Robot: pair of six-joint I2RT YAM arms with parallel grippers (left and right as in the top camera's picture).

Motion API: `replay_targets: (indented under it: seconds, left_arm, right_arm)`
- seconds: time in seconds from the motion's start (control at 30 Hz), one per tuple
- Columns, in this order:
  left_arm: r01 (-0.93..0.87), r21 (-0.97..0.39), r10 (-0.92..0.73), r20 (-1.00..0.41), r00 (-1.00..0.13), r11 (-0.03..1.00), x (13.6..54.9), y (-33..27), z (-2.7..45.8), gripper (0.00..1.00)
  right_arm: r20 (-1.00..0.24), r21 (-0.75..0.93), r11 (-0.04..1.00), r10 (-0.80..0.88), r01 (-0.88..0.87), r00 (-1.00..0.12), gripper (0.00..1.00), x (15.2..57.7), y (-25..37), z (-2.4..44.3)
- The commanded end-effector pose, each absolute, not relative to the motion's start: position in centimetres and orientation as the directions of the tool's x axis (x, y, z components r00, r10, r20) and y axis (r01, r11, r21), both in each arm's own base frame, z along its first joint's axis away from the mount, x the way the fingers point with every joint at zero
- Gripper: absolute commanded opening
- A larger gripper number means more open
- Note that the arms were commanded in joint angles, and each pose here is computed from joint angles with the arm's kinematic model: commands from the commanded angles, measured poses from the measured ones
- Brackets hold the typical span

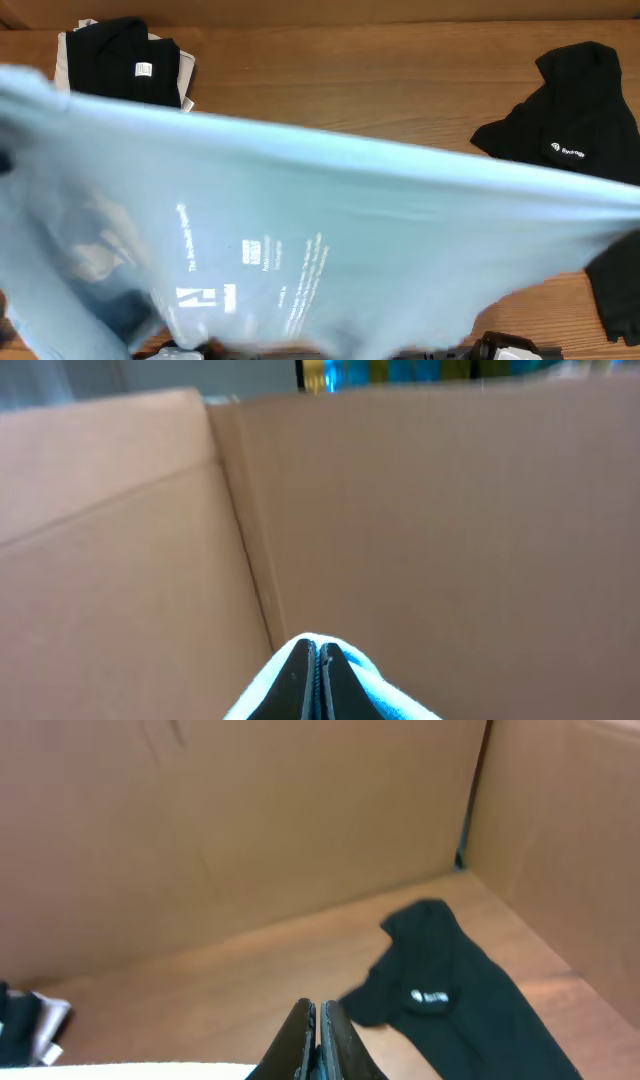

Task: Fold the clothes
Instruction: 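Lift the T-shirt with both grippers and lay it flat, stretched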

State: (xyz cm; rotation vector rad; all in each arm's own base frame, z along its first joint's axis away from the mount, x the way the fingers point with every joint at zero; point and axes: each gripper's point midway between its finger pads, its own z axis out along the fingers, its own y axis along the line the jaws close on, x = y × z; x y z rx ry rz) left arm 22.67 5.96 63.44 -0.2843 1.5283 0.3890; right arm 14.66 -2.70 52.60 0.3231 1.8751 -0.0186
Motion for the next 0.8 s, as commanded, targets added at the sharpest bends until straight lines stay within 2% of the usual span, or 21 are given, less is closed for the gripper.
replay_targets:
  seconds: [0.0,0.2,0.4,0.63,0.77]
  left_arm:
    - [-0.421,0.163,0.108,-0.983,-0.152,0.892,28.9,5.4,59.9,0.04]
    - [-0.248,0.258,0.151,-0.912,-0.38,0.934,39.9,1.7,51.6,0.04]
    - [-0.094,0.289,0.194,-0.816,-0.544,0.953,49.1,-1.5,42.0,0.04]
    - [0.019,0.279,0.226,-0.734,-0.641,0.96,58.3,-4.3,29.9,0.04]
    - [0.08,0.236,0.229,-0.723,-0.651,0.969,61.6,-6.1,24.5,0.04]
  right_arm:
    - [-0.886,0.093,0.954,0.21,0.286,-0.413,0.04,18.7,-4.5,49.9]
    - [-0.758,0.052,0.956,0.226,0.289,-0.612,0.04,25.9,-6.0,44.2]
    - [-0.601,0.034,0.964,0.23,0.263,-0.765,0.04,34.3,-7.4,36.4]
    - [-0.545,0.026,0.965,0.231,0.259,-0.806,0.04,45.8,-10.0,26.8]
    - [-0.54,0.027,0.964,0.237,0.265,-0.808,0.04,50.3,-11.1,22.0]
